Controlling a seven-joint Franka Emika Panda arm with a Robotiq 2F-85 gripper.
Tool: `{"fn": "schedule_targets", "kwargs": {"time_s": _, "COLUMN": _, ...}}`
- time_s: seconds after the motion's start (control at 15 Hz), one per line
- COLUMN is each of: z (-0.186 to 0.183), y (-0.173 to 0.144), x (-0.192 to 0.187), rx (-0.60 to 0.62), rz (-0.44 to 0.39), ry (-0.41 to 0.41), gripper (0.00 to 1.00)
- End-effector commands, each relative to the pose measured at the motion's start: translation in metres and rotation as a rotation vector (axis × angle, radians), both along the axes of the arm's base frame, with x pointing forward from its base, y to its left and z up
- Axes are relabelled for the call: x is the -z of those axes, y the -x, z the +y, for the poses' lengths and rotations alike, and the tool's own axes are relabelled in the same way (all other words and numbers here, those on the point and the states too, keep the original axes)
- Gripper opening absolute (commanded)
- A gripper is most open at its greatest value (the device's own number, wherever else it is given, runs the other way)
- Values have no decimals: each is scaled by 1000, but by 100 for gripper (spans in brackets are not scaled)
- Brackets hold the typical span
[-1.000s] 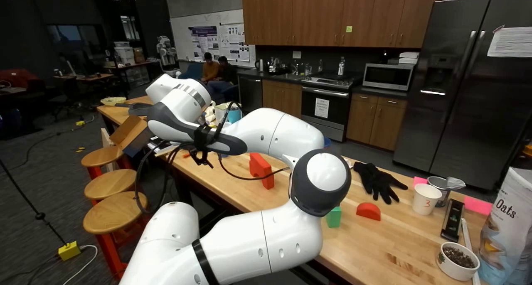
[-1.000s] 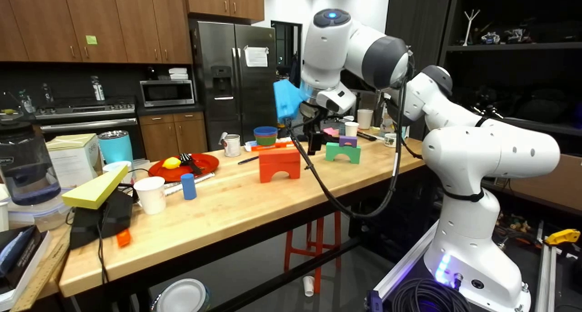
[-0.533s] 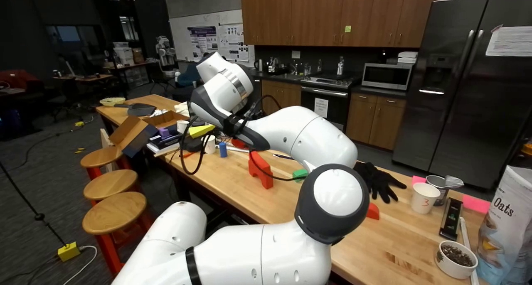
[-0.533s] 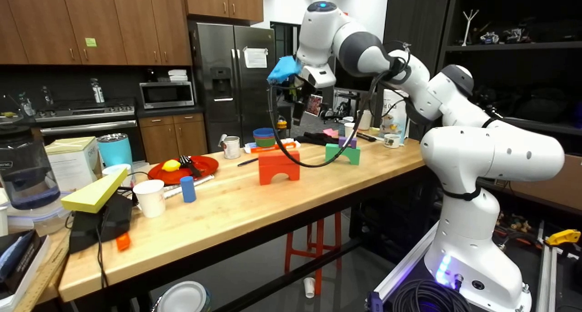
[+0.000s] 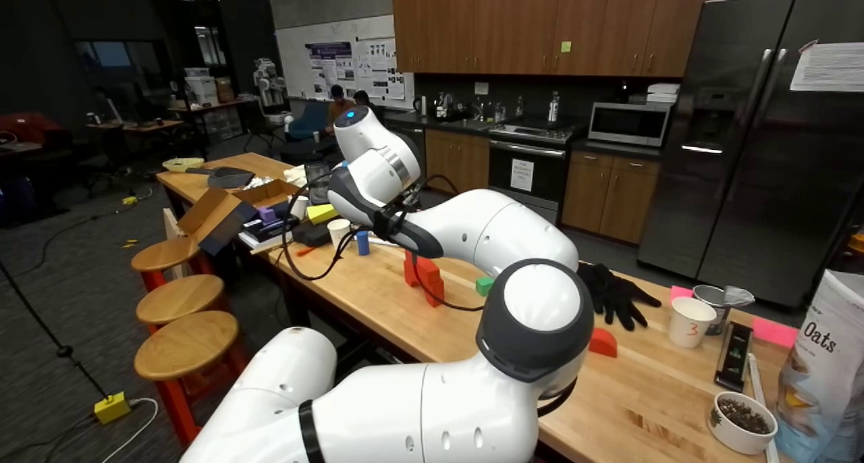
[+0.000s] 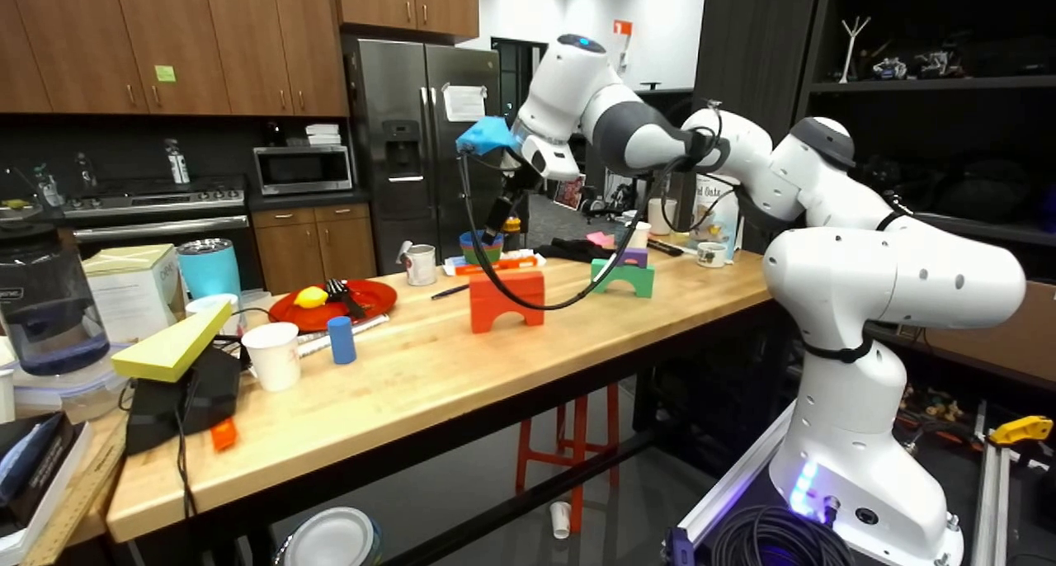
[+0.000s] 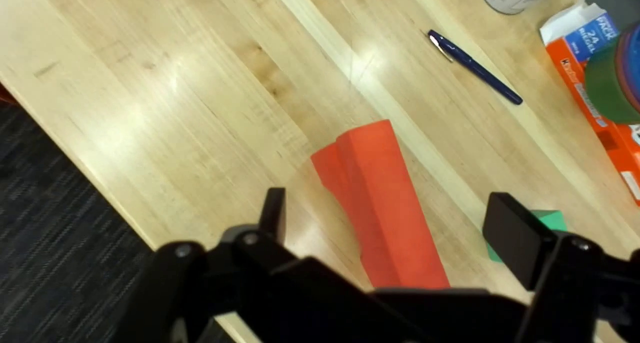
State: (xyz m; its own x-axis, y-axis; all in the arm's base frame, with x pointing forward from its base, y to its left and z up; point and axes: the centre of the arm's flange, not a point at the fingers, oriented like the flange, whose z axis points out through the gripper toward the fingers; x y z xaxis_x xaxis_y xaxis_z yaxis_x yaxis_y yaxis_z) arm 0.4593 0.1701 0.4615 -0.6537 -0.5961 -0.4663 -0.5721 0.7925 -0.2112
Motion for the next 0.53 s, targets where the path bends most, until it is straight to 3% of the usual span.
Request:
{"fn": "schedule_targets", "kwargs": {"time_s": 0.0, "z": -9, "y": -17, "x": 9, "rx": 17, "rz": 0, "ry": -67, "gripper": 100}}
{"fn": "schedule_targets", "kwargs": {"time_s": 0.47, "z": -15, "y": -36, "x": 48, "rx": 19, "rz": 120, "ry": -148, "gripper": 100}}
